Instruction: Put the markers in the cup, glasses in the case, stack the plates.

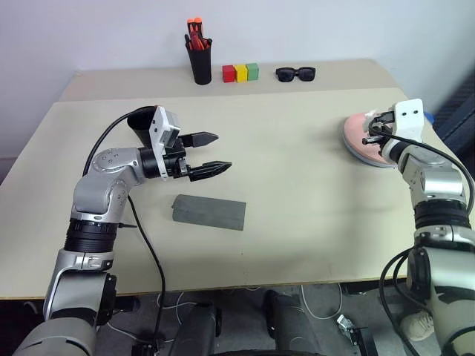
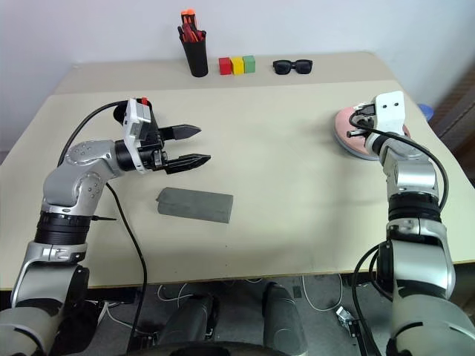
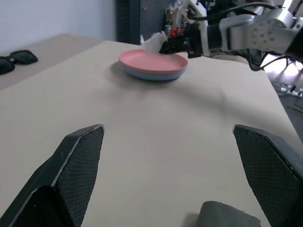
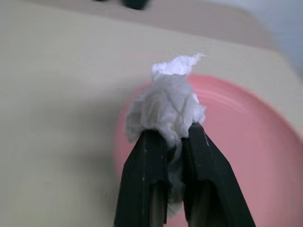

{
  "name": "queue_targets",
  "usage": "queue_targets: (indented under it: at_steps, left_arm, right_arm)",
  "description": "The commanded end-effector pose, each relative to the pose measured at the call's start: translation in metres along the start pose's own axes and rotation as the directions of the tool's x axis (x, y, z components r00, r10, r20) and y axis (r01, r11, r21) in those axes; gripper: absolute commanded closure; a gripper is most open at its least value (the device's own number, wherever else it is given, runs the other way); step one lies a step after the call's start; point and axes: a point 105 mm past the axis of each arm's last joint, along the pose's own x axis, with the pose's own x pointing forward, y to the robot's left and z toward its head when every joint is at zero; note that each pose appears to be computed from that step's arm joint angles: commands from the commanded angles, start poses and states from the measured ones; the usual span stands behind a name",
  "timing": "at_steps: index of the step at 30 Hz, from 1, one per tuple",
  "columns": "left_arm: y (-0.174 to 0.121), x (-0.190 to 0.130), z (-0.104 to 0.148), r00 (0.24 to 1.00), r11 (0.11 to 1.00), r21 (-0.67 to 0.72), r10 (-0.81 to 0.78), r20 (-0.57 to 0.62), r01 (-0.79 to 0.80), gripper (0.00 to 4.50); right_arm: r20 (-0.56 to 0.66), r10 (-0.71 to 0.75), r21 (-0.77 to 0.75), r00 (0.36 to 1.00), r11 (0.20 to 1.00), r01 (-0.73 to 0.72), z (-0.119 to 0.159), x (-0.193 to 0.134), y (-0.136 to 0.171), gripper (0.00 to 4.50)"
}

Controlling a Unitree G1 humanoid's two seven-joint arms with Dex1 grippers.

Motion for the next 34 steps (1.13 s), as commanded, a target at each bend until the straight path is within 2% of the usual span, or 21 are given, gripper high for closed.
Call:
queue_targets:
  at_steps: [1, 3, 4, 6, 8, 9, 11, 12, 14, 15, 16, 18, 19, 21, 24, 27, 28, 31, 34]
  left_arm:
    - [-0.005, -0.007, 0.011, 0.999, 0.999, 0.032, 0.014, 0.031, -0.015, 0.00]
    - [-0.006, -0.010, 0.011, 0.999, 0.999, 0.028, 0.029, 0.031, -0.030, 0.00]
    - [-0.007, -0.012, 0.011, 0.999, 0.999, 0.026, 0.039, 0.030, -0.040, 0.00]
    - [-0.008, -0.016, 0.008, 0.998, 0.998, 0.018, 0.059, 0.024, -0.059, 0.00]
    - [-0.010, -0.020, 0.006, 0.996, 0.997, 0.009, 0.081, 0.025, -0.082, 0.00]
    - [-0.010, -0.023, 0.005, 0.995, 0.995, 0.004, 0.095, 0.028, -0.095, 0.00]
    - [-0.012, -0.026, 0.003, 0.993, 0.994, -0.005, 0.113, 0.032, -0.113, 0.00]
    - [-0.013, -0.027, 0.002, 0.992, 0.993, -0.009, 0.120, 0.034, -0.119, 0.00]
    - [-0.015, -0.029, -0.002, 0.988, 0.989, -0.015, 0.149, 0.034, -0.149, 0.00]
    - [-0.016, -0.034, -0.003, 0.986, 0.987, -0.021, 0.161, 0.038, -0.161, 0.00]
    - [-0.017, -0.039, -0.004, 0.985, 0.985, -0.028, 0.170, 0.044, -0.168, 0.00]
    - [-0.022, -0.040, -0.008, 0.983, 0.983, -0.049, 0.177, 0.044, -0.175, 0.00]
    - [-0.024, -0.042, -0.011, 0.982, 0.982, -0.054, 0.185, 0.033, -0.183, 0.00]
    - [-0.027, -0.047, -0.018, 0.979, 0.977, -0.061, 0.204, 0.011, -0.203, 0.00]
    - [-0.032, -0.057, -0.027, 0.979, 0.977, -0.056, 0.204, -0.031, -0.205, 0.00]
    - [-0.033, -0.072, -0.035, 0.974, 0.976, -0.036, 0.212, -0.080, -0.216, 0.00]
    - [-0.031, -0.076, -0.038, 0.970, 0.973, -0.037, 0.224, -0.090, -0.228, 0.00]
    - [-0.021, -0.084, -0.042, 0.958, 0.961, -0.004, 0.275, -0.086, -0.276, 0.00]
    - [-0.017, -0.077, -0.043, 0.958, 0.960, 0.015, 0.281, -0.065, -0.281, 0.00]
  right_arm:
    - [0.006, -0.072, -0.059, 0.997, 0.996, 0.072, 0.002, 0.002, -0.019, 2.81]
    - [-0.004, -0.058, -0.117, 0.998, 0.992, 0.057, -0.001, 0.004, -0.016, 1.71]
    - [0.013, -0.052, -0.131, 0.999, 0.990, 0.053, 0.003, 0.005, -0.014, 1.30]
    - [0.090, -0.052, -0.118, 0.995, 0.991, 0.062, 0.018, 0.005, -0.015, 1.30]
    - [0.215, -0.037, -0.080, 0.976, 0.995, 0.055, 0.044, 0.001, -0.014, 1.30]
    - [0.289, -0.018, -0.109, 0.957, 0.993, 0.051, 0.058, -0.003, -0.010, 1.30]
    - [0.373, 0.089, -0.080, 0.923, 0.995, -0.064, 0.073, -0.009, 0.007, 1.30]
    - [0.400, 0.196, -0.039, 0.895, 0.980, -0.197, 0.076, -0.014, 0.023, 1.30]
    - [0.426, 0.437, -0.091, 0.792, 0.892, -0.443, 0.078, -0.036, 0.060, 1.30]
    - [0.402, 0.556, -0.127, 0.727, 0.820, -0.558, 0.074, -0.051, 0.083, 1.30]
    - [0.379, 0.648, -0.163, 0.660, 0.749, -0.642, 0.069, -0.067, 0.102, 1.30]
    - [0.335, 0.777, -0.164, 0.533, 0.605, -0.779, 0.058, -0.093, 0.120, 1.30]
    - [0.258, 0.834, -0.175, 0.488, 0.537, -0.825, 0.047, -0.103, 0.130, 1.30]
    - [0.147, 0.890, -0.233, 0.431, 0.455, -0.860, 0.029, -0.119, 0.138, 1.30]
    - [0.143, 0.939, -0.151, 0.312, 0.333, -0.931, 0.029, -0.143, 0.146, 1.30]
    - [0.149, 0.963, -0.219, 0.224, 0.253, -0.942, 0.035, -0.168, 0.153, 1.30]
    - [0.127, 0.969, -0.220, 0.214, 0.238, -0.946, 0.030, -0.172, 0.154, 1.30]
    - [0.094, 0.951, -0.292, 0.296, 0.311, -0.904, 0.025, -0.164, 0.154, 1.30]
    - [0.081, 0.943, -0.317, 0.323, 0.331, -0.888, 0.027, -0.158, 0.150, 1.30]
